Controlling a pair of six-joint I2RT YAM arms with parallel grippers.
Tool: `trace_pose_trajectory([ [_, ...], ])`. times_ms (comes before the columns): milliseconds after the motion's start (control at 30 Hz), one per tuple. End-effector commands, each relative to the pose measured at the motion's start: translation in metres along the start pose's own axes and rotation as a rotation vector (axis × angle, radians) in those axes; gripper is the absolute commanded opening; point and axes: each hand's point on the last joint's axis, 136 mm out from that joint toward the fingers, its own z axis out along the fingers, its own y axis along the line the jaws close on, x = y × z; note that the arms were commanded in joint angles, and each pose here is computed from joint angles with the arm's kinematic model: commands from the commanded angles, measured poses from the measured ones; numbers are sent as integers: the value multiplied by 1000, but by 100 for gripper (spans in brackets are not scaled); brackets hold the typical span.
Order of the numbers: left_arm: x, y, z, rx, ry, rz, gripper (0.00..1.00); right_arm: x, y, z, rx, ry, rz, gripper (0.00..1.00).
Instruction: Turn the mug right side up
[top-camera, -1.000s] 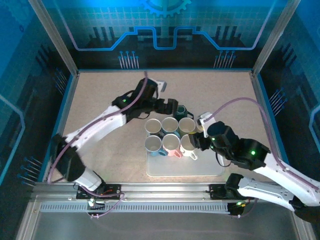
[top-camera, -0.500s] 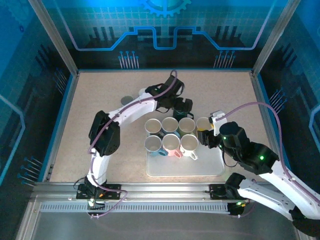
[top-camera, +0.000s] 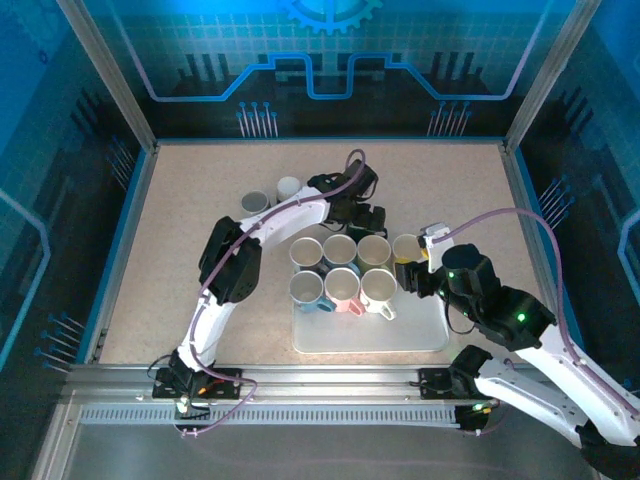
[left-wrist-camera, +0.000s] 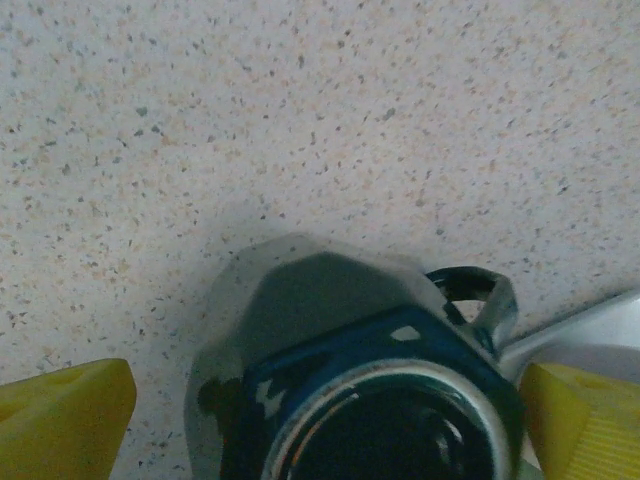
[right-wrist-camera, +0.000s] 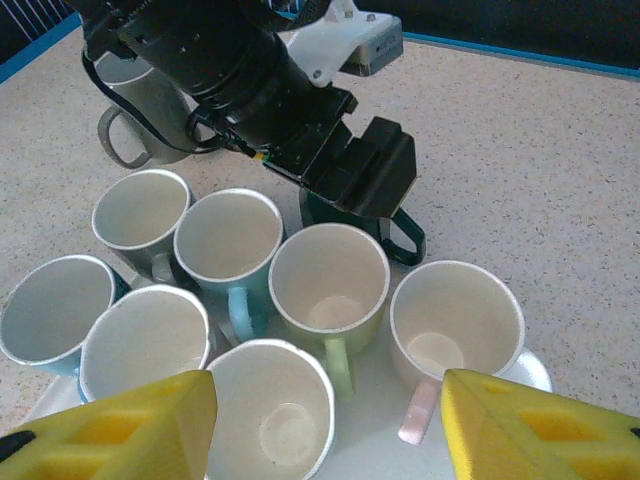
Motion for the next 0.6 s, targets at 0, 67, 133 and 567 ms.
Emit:
trace_pose_trajectory([
  [0,2,-2,6,-19,20,-18,99,-6,1,-1,-12,-30,0,62],
  [67,1,1,9,-34,18,-12,99,-5,0,-1,-11,-29,-1,62],
  [133,-2,8,9,-58,9,-14,99,-6,0,-2,-9,-32,-1,62],
  [567,-30,60,11,-101,-37,-82,65,-8,-2,-1,-2,-40,-5,62],
])
